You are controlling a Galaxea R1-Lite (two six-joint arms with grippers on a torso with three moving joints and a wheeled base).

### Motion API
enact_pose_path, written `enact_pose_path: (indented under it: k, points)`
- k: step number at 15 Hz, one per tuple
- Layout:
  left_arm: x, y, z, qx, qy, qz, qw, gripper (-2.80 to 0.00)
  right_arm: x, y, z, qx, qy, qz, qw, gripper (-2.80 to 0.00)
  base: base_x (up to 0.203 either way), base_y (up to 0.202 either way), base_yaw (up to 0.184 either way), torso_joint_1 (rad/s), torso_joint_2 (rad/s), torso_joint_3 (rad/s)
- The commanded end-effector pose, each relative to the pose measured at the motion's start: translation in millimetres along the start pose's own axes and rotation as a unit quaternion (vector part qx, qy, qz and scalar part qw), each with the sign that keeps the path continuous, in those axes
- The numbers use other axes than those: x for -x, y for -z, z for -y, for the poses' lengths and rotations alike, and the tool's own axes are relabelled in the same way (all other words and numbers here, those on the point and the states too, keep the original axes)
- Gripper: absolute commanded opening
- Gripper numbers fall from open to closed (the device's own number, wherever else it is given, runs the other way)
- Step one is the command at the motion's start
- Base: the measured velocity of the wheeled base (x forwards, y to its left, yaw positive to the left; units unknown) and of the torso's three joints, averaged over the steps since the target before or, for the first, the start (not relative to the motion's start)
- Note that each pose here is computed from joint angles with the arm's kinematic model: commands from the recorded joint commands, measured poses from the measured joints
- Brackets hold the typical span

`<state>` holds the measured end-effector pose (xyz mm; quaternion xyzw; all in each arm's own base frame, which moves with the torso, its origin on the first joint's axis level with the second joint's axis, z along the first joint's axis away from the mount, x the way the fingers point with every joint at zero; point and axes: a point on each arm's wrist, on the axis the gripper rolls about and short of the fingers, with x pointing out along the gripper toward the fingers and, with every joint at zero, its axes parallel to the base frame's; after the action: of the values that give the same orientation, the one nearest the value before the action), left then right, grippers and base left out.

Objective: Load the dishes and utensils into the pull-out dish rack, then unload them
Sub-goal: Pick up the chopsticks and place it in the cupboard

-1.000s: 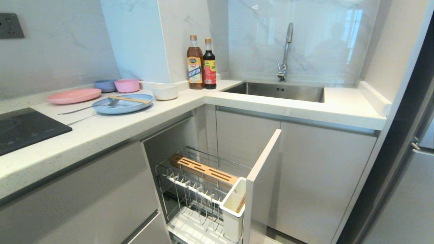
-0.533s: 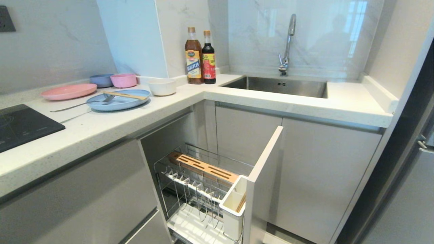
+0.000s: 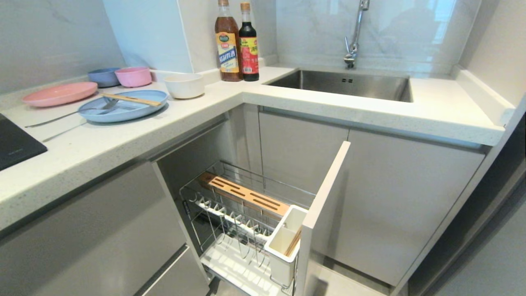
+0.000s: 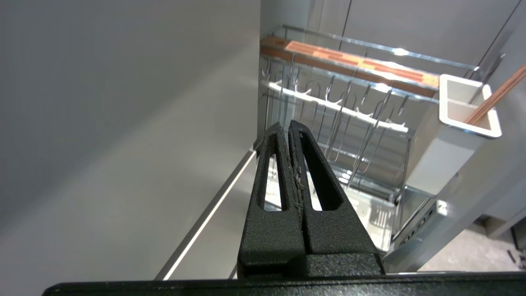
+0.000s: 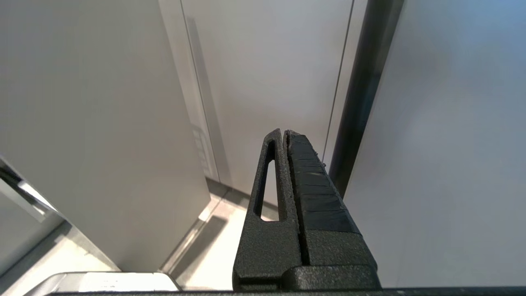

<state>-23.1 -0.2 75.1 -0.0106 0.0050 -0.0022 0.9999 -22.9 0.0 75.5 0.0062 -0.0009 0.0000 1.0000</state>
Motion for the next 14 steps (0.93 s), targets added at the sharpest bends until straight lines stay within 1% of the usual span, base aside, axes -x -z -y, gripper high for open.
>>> enact_pose_path:
  k: [1, 4, 12, 14]
  points:
    - [-0.2, 0.2, 0.0, -0.001, 0.0, -0.001, 1.0, -2.8, -0.2, 0.3, 0.0, 0.0, 0.0, -0.001, 1.0, -2.8, 0.0, 0.0, 0.0, 0.002, 0.01, -0.196]
    - [-0.2, 0.2, 0.0, 0.003, -0.001, -0.001, 1.0, -2.8, -0.2, 0.4, 0.0, 0.0, 0.0, -0.001, 1.0, -2.8, 0.0, 0.0, 0.0, 0.004, 0.0, -0.202]
    - [-0.2, 0.0, 0.0, 0.001, 0.0, 0.0, 1.0, -2.8, -0.1, 0.2, 0.0, 0.0, 0.0, -0.001, 1.0, -2.8, 0.0, 0.0, 0.0, 0.002, 0.0, -0.192]
    - [-0.2, -0.1, -0.1, 0.007, -0.003, 0.0, 1.0, -2.8, -0.2, 0.4, 0.0, 0.0, 0.0, -0.001, 1.0, -2.8, 0.0, 0.0, 0.0, 0.007, 0.0, -0.104]
